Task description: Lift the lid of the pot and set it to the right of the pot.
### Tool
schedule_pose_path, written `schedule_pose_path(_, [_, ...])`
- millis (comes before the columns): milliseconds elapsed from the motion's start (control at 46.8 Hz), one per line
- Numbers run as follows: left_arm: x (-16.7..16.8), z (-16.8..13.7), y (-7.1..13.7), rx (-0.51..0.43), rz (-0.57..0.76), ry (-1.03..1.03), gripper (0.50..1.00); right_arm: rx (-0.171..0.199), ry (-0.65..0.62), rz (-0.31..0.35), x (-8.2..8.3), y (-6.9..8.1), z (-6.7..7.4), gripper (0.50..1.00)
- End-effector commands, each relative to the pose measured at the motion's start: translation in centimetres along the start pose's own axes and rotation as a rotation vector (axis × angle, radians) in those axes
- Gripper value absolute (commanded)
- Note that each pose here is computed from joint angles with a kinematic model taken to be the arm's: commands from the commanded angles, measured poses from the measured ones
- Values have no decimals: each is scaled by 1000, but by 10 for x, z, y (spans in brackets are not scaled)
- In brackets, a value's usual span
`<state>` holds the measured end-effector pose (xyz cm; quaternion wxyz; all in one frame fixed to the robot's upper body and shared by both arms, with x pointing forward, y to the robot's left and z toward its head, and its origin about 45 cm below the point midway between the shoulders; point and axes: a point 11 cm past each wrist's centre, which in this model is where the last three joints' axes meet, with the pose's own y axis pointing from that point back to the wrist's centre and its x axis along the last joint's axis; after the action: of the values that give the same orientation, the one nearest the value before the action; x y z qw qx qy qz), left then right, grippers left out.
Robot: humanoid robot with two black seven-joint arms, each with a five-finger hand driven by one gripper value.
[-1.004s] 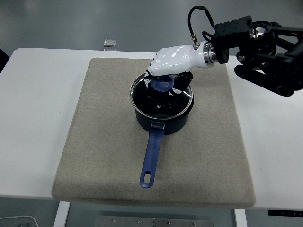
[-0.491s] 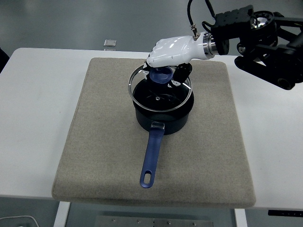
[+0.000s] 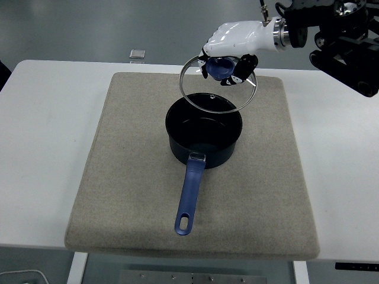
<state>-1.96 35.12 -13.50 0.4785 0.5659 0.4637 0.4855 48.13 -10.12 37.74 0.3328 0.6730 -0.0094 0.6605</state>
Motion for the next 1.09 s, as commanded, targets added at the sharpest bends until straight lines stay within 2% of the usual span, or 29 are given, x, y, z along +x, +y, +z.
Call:
schedule_pose_path(0, [0, 0, 0, 0, 0, 0, 1000, -30, -6, -5, 0, 5, 9, 500])
schedule_pose_path(128, [0, 0, 0, 0, 0, 0, 1000, -84, -14, -2, -1, 13, 25, 500])
schedule_pose_path(363, [0, 0, 0, 0, 0, 0, 1000, -170, -20, -29, -14, 25, 50, 500])
schedule_pose_path(598, [0, 0, 0, 0, 0, 0, 1000, -227, -13, -62, -27, 35, 65, 500])
schedule_pose_path(833, [0, 0, 0, 0, 0, 0, 1000, -252, -17, -103, -45, 42, 73, 500])
schedule_pose_path(1068, [0, 0, 0, 0, 0, 0, 1000, -253, -37, -144, -69, 42, 73, 500])
